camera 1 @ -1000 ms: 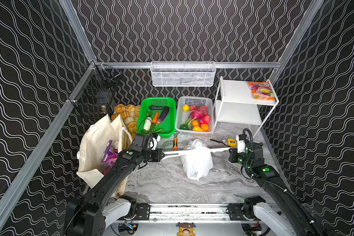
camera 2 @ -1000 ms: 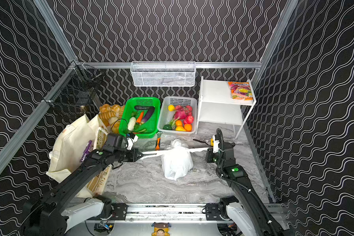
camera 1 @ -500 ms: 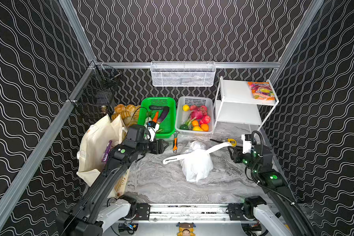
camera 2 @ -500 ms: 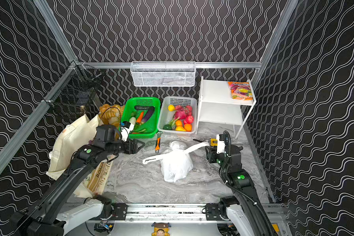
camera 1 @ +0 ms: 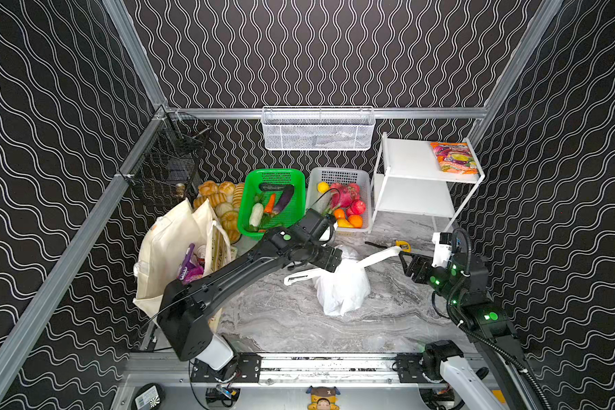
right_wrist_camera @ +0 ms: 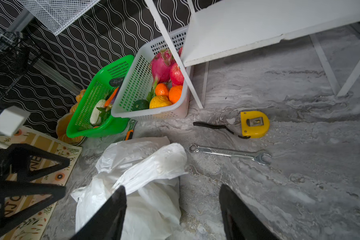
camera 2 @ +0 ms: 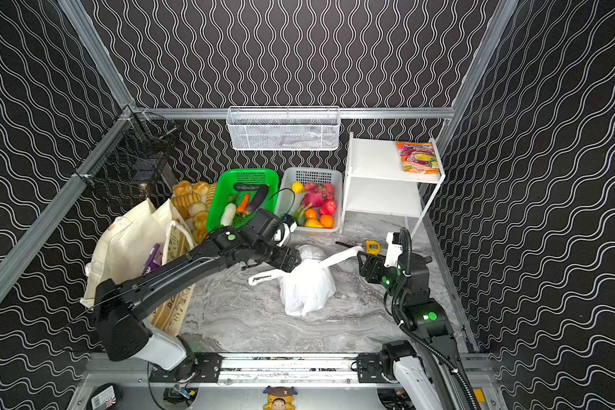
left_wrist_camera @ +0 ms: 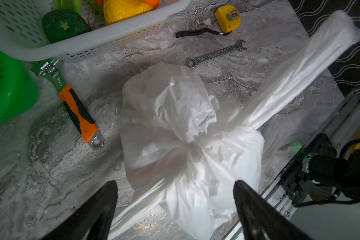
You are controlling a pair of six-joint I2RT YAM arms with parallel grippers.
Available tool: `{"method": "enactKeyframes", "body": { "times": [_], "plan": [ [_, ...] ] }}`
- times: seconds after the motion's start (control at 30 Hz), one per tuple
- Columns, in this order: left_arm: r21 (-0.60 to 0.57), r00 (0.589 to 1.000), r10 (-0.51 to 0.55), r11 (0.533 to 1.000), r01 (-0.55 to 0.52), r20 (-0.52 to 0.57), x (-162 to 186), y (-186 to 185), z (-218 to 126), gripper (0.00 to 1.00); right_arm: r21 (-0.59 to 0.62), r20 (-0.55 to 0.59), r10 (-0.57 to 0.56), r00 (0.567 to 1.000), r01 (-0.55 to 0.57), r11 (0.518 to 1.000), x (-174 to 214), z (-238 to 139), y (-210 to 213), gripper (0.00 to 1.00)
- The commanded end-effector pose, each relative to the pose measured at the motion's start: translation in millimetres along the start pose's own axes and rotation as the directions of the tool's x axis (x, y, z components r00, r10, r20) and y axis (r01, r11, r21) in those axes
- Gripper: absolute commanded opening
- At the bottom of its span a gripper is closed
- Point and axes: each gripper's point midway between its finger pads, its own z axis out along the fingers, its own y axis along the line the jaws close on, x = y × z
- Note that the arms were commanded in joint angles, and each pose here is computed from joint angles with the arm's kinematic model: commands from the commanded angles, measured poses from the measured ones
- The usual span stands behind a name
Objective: Place the mixed food into the grocery bags and tie them
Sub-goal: 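Lift the white bag by its knot with the left gripper toward the beige tote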
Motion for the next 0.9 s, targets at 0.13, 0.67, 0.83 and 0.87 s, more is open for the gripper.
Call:
{"method": "enactKeyframes", "body": {
  "times": [0.13,0.67,0.83,0.87],
  "plan": [
    [-0.050,0.994,-0.094,0.995,0.091,-0.060,3.7,-3.8,22.0,0.94,-0.031,-0.041,0.011,0.999,-0.012,0.999,6.7,1.0,5.4,0.72],
    [0.041,0.972,-0.037,0.998,0.047,-0.230,37.8,-39.1,95.2,0.72,-0.053,-0.113,-0.014,0.994,0.008,0.999,34.2,10.1,-0.3,0.73],
    [0.051,0.987,0.022,0.999,-0.014,-0.161,26.3,-41.2,66.1,0.05,-0.022,-0.097,-0.020,0.995,0.018,1.000,31.2,9.4,-5.3,0.72],
    [0.044,0.990,0.035,0.999,-0.029,-0.134,20.5,-40.3,54.7,0.00,-0.014,-0.087,-0.023,0.996,0.022,1.000,28.3,7.9,-5.9,0.73]
  ]
}}
